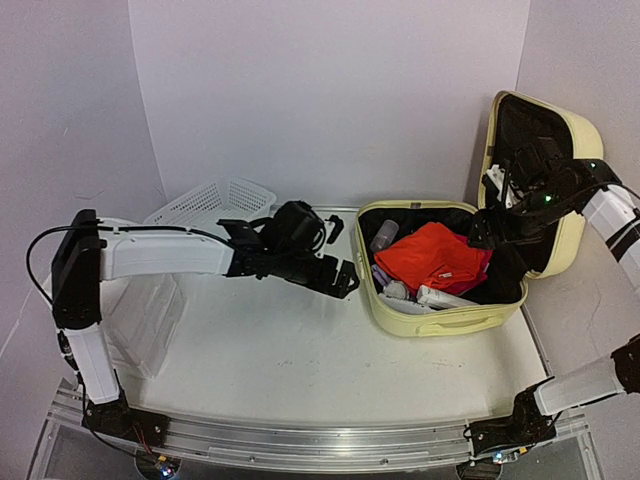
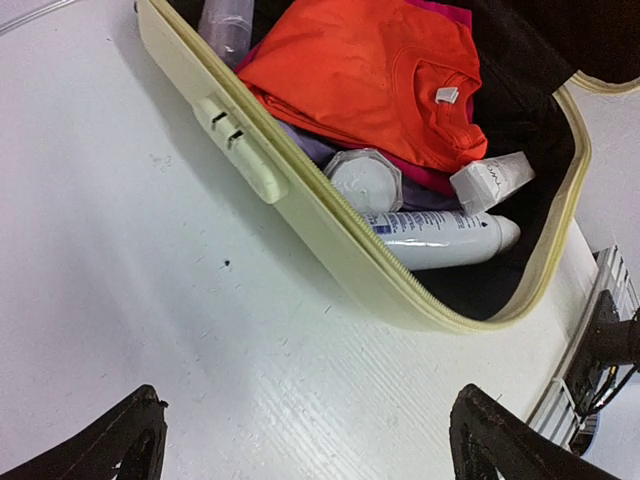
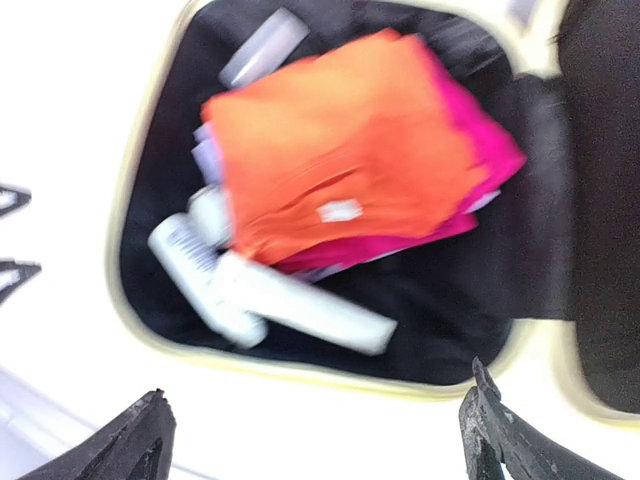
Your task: Open, take out, and arrange the luggage
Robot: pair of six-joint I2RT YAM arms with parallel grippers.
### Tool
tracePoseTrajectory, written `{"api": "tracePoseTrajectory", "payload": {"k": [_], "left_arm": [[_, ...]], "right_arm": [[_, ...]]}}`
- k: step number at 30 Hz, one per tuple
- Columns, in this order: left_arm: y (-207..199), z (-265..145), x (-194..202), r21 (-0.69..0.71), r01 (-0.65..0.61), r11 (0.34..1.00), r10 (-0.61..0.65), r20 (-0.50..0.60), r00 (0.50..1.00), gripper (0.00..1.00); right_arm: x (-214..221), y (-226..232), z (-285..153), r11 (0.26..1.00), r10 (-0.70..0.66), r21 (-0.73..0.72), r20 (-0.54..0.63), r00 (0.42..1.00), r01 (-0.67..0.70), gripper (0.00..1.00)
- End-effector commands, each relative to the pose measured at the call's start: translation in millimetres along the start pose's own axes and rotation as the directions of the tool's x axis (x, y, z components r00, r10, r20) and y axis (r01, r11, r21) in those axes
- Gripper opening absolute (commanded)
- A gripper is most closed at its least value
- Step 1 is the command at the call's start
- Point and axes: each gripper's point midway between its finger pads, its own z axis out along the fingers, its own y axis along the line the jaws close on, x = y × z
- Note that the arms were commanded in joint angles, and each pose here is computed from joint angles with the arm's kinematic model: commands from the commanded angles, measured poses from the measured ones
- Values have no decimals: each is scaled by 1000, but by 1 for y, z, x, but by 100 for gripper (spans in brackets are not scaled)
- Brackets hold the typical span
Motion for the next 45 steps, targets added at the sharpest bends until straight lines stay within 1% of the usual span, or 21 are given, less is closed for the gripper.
{"api": "tracePoseTrajectory", "payload": {"k": [1,4,5,7,10,13,18,19,22,25,27,29,30,31,33,34,37,40,43,45], "left_arm": [[3,-68,-32,66,-61,996,53,113,992,99],[37,-95,-30,18,-48,999,45,120,992,97],[52,-104,-30,-20,-41,999,43,120,992,97],[72,-121,-30,-119,-66,991,80,117,990,98],[100,-140,-34,-283,-126,951,159,98,982,99],[129,-150,-44,-378,-126,917,161,62,985,99],[176,-146,-62,-471,-132,872,127,-43,991,99],[185,-139,-64,-483,-135,865,117,-68,991,99],[207,-129,-78,-505,-150,850,120,-92,989,99],[236,-127,-89,-577,-152,802,90,-135,987,99],[236,-131,-97,-572,-144,808,83,-130,988,99],[226,-137,-98,-539,-117,834,71,-105,992,99],[219,-144,-98,-521,-87,849,52,-81,995,98],[213,-154,-97,-511,-56,858,30,-58,998,95],[205,-180,-89,-516,13,857,-22,-12,1000,92],[199,-204,-88,-519,44,854,-30,35,999,91],[195,-250,-65,-555,80,828,-44,79,996,89],[194,-281,-33,-587,100,804,-83,56,995,84],[191,-303,-1,-604,125,787,-143,18,989,82],[195,-316,18,-636,135,760,-171,4,985,79]], "right_arm": [[10,32,11,982,31,-187,-9,999,-32,98],[27,39,29,972,42,-228,-61,997,-55,98],[34,40,36,970,46,-235,-81,996,-64,98],[44,39,49,969,54,-235,-108,993,-79,98],[55,40,63,966,63,-240,-148,987,-98,98],[57,42,66,963,70,-248,-148,987,-105,98],[54,43,56,961,74,-258,-114,991,-101,98],[54,44,54,959,79,-263,-108,991,-105,98],[57,46,48,955,87,-275,-98,991,-111,98],[62,47,45,953,94,-277,-101,990,-119,98],[67,47,43,951,98,-281,-112,989,-126,98],[69,48,40,950,102,-284,-113,988,-131,98],[70,48,39,949,105,-285,-113,988,-133,98],[70,48,38,949,108,-286,-111,988,-136,98],[70,50,36,946,110,-295,-110,988,-138,98],[70,51,35,944,111,-300,-110,988,-139,98],[71,54,36,937,107,-319,-118,987,-140,98],[71,56,39,934,99,-330,-130,987,-138,98],[72,56,43,934,91,-331,-139,986,-133,98],[73,56,44,935,90,-330,-141,986,-133,98]]}}
